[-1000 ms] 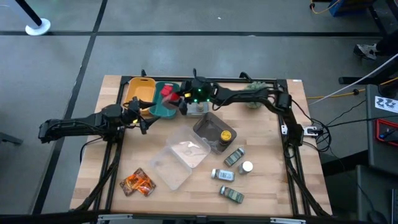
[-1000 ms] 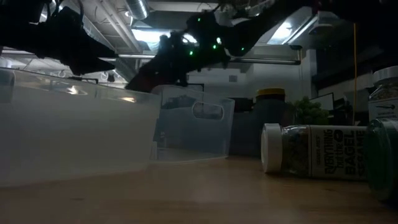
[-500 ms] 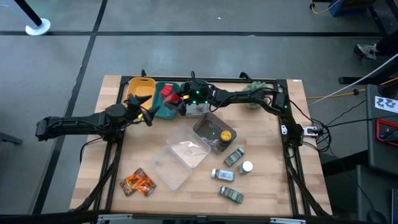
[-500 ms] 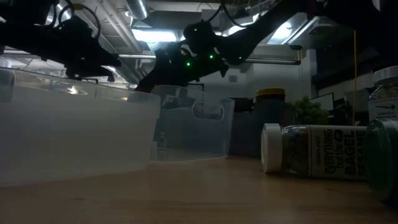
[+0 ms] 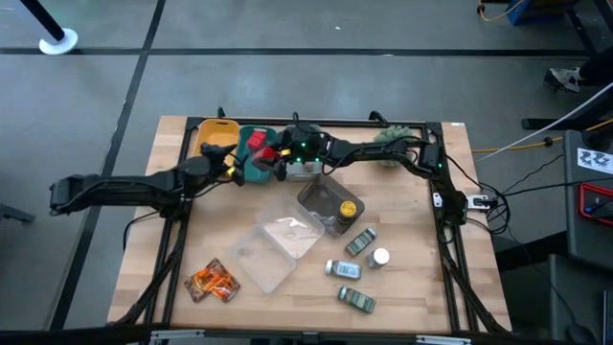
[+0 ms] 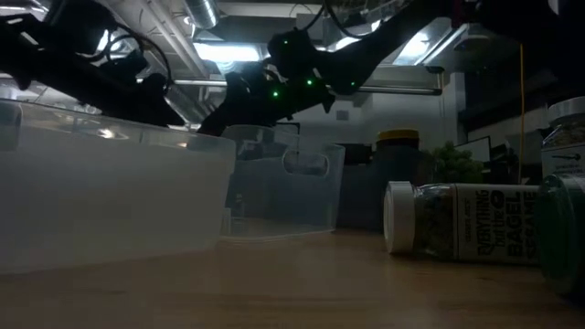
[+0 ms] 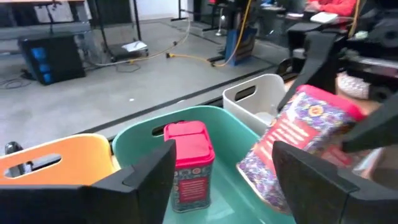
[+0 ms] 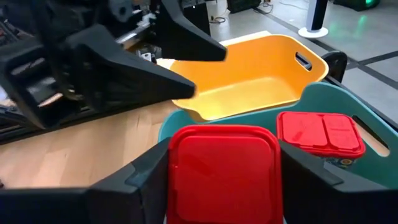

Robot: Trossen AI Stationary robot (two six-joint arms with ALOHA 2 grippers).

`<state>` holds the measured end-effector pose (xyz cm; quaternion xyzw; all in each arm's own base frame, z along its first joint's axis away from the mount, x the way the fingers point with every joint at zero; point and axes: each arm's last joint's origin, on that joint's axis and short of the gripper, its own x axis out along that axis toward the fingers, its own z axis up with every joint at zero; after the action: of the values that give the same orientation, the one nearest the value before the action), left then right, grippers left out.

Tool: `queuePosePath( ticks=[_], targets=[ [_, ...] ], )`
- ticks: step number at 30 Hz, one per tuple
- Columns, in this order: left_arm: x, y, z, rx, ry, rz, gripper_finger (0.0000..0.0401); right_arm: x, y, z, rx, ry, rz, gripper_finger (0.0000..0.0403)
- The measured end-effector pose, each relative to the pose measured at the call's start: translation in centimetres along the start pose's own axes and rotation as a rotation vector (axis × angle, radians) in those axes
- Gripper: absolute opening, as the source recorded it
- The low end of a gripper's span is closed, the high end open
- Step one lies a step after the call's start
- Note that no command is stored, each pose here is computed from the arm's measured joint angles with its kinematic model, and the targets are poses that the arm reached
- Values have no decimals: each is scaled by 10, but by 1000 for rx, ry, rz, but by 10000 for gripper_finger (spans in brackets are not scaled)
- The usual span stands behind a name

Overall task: Sort spices by type
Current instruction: Put the red seasoning can into the green bin, then put the orange seasoning pack into the yellow bin

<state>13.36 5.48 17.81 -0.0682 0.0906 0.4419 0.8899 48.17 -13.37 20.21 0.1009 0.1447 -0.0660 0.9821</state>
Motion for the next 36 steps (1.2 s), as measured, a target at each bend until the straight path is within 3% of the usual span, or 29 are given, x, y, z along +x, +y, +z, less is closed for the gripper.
queuePosePath(
  ticks=[19, 27, 36],
  targets=[
    [20, -11, -24, 12, 163, -38, 186, 4, -2, -7, -10, 15, -13, 225],
    [21, -11, -27, 28, 183, -36, 177, 6, -3, -10, -8, 19, -29, 270],
    [21, -11, -27, 34, 182, -37, 174, 6, -4, -11, -8, 23, -31, 279]
  ],
)
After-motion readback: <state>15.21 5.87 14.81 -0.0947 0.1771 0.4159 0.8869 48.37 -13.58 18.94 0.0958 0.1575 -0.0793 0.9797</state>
